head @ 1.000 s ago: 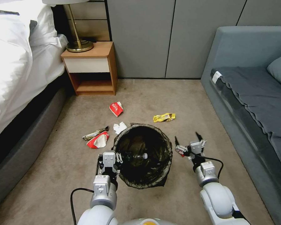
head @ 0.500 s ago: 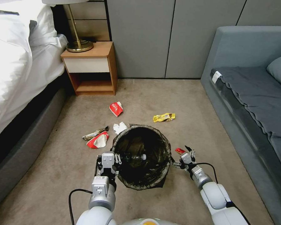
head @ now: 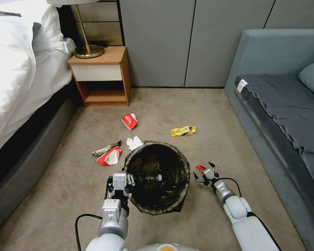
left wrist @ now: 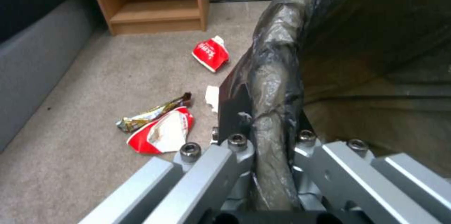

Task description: Pick up the trash bin, then pick up the garbage from the floor and place it into the trash bin.

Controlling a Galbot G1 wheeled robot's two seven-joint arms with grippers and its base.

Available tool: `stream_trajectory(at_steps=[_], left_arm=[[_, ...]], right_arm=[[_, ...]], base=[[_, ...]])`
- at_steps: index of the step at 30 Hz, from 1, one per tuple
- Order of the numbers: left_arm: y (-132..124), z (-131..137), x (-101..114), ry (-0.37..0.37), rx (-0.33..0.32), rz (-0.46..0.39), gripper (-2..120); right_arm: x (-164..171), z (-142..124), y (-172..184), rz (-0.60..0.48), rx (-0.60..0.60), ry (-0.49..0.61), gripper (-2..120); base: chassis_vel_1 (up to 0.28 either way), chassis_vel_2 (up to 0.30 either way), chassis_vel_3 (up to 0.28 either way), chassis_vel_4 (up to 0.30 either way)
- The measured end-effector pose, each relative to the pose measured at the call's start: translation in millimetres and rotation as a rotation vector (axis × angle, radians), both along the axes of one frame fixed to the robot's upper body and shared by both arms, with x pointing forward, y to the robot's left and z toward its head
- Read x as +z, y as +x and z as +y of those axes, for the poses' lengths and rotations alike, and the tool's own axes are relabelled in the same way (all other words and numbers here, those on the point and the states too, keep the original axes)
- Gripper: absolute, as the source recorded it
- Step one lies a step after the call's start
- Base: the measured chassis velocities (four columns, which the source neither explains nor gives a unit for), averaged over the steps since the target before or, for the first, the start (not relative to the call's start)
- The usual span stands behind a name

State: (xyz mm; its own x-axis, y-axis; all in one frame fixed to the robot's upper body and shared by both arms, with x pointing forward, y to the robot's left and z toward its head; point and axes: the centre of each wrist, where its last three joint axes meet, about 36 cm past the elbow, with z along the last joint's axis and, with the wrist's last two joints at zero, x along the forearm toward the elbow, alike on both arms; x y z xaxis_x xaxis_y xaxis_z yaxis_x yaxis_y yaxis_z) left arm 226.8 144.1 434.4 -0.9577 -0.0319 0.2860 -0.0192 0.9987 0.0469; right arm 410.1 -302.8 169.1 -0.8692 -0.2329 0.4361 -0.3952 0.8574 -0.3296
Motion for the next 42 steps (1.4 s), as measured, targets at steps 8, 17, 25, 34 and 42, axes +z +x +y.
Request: stream_trajectory(at_steps=[8,17,25,34,42], left_arm=[[-2,-1,0,0.002,-0.002,0.0,0],[-4,0,-2,0.008,0.0,0.007,0],[-5,1,-3,0.012,0.001,0.01,0],[-7,0,-5,0.018,0.004,0.019,0],[-9,0,-5,0.024,0.008,0.023,0]], right_arm=[[-19,4,5,0.036,-0.057,0.015,100],[-30,6,19,0.061,-0.114,0.049,100],[-34,2,30,0.102,-0.174,0.087,100],[-37,4,42,0.137,-0.207,0.12,100],[-39,8,50,0.151,-0.208,0.13,97]], base=[[0.0,0.0,0.0,0.0],[0.0,0.0,0.0,0.0],[0.0,0.0,0.0,0.0],[0.0,0.0,0.0,0.0],[0.0,0.0,0.0,0.0]])
